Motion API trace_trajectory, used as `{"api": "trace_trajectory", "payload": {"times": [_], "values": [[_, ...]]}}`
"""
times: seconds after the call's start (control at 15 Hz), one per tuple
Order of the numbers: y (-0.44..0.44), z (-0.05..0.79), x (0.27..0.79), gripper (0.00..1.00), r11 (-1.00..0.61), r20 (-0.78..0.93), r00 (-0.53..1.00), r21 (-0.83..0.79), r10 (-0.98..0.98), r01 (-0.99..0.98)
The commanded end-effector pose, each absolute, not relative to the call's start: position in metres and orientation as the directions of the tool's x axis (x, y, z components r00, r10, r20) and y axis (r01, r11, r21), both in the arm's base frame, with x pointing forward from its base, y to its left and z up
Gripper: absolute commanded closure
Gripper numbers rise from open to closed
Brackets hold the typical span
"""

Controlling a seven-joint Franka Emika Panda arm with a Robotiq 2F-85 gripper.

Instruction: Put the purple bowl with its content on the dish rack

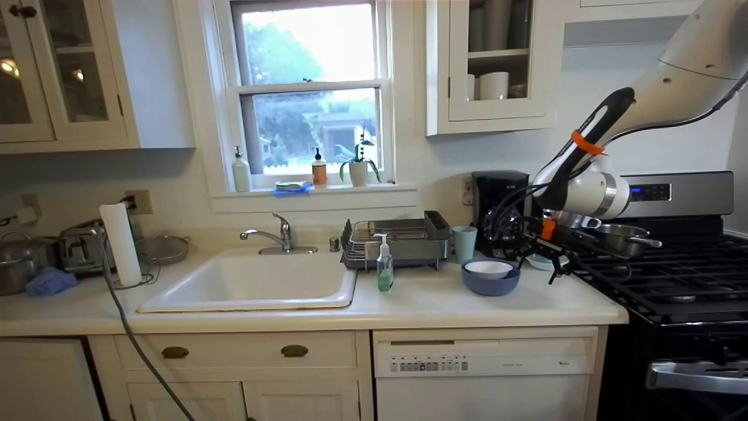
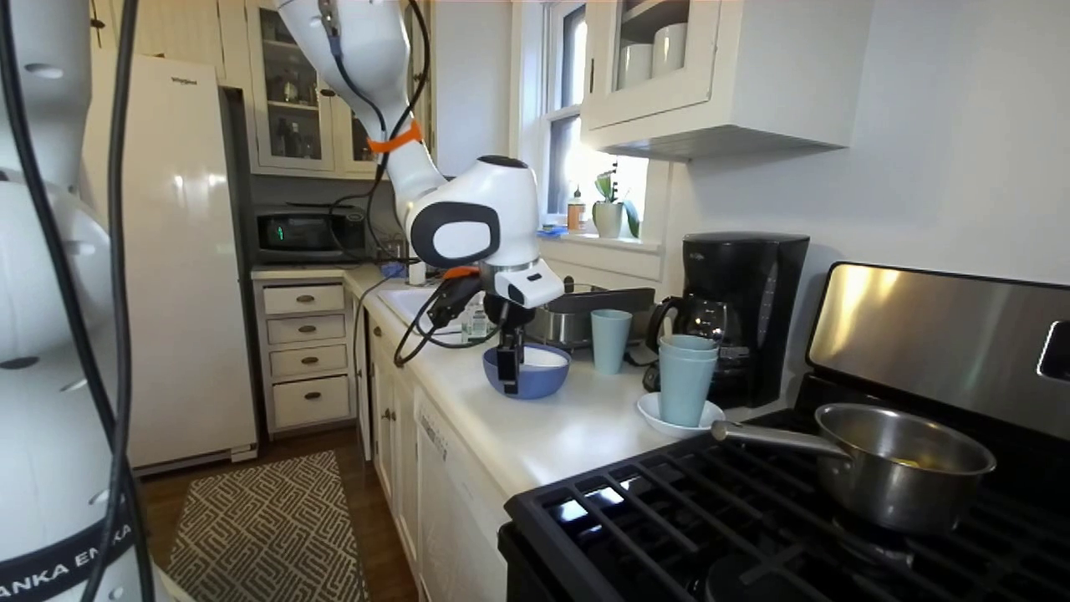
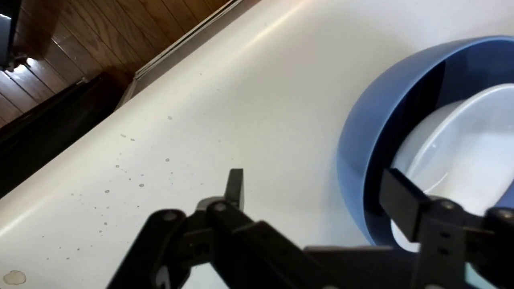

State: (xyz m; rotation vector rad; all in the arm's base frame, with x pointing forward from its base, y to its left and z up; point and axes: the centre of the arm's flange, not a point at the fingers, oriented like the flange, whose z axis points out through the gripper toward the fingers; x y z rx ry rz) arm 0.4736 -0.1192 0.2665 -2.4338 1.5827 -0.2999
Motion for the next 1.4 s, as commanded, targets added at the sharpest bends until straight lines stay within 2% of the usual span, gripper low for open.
{"api": "trace_trajectory", "payload": {"times": [0.0, 0.07, 0.2, 0.4, 0.53, 0.6, 0.73, 0.93, 1.2, 1.33], "values": [[-0.118, 0.257, 0.49, 0.32, -0.358, 0.061, 0.358, -0.317, -0.932, -0.878], [-0.117, 0.257, 0.492, 0.35, -0.355, 0.062, 0.355, -0.323, -0.933, -0.877], [-0.117, 0.255, 0.495, 0.32, -0.349, 0.062, 0.349, -0.323, -0.935, -0.879], [-0.116, 0.253, 0.498, 0.33, -0.345, 0.06, 0.346, -0.329, -0.936, -0.879], [-0.116, 0.251, 0.5, 0.36, -0.342, 0.06, 0.342, -0.327, -0.938, -0.881], [-0.117, 0.25, 0.501, 0.55, -0.342, 0.06, 0.341, -0.322, -0.938, -0.883], [-0.117, 0.248, 0.501, 0.66, -0.339, 0.059, 0.339, -0.318, -0.939, -0.885], [-0.117, 0.25, 0.501, 0.9, -0.339, 0.048, 0.342, -0.32, -0.938, -0.885], [-0.114, 0.257, 0.502, 0.97, -0.335, 0.016, 0.351, -0.342, -0.936, -0.878], [-0.107, 0.263, 0.501, 0.93, -0.338, -0.009, 0.364, -0.35, -0.931, -0.873]]}}
